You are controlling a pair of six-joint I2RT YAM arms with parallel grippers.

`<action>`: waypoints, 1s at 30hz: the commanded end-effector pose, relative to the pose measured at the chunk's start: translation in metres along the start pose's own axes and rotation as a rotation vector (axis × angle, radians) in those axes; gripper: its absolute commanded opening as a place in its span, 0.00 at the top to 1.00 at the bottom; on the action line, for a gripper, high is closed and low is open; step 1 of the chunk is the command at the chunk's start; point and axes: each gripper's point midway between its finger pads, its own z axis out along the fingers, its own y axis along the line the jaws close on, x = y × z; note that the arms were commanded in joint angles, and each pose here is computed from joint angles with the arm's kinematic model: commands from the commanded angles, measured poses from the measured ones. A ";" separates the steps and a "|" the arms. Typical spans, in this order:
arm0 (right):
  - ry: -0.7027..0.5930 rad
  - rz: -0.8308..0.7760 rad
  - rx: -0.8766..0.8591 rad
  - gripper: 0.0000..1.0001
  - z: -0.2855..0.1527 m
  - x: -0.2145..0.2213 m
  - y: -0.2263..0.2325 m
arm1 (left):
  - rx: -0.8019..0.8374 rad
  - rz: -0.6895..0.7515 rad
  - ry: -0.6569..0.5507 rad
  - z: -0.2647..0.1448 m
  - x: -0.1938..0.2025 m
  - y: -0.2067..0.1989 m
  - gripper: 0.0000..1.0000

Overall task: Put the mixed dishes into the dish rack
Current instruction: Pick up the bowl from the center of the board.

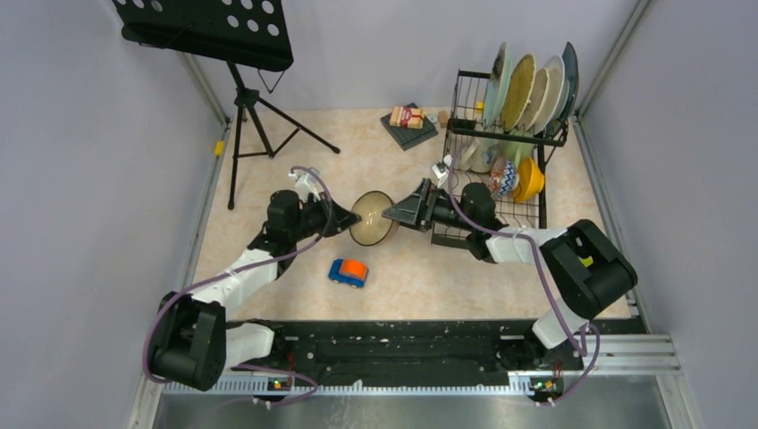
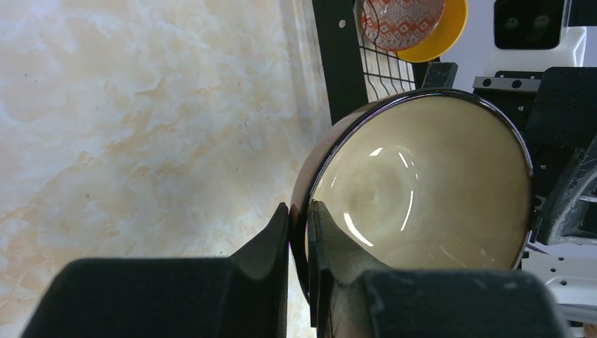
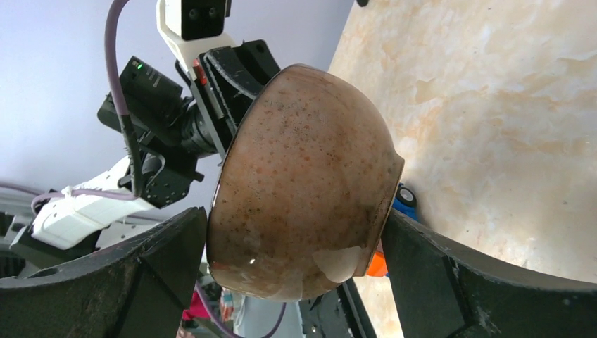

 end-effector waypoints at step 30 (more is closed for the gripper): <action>0.046 -0.084 -0.133 0.07 0.010 -0.001 0.041 | 0.159 0.078 -0.105 -0.004 -0.030 -0.041 1.00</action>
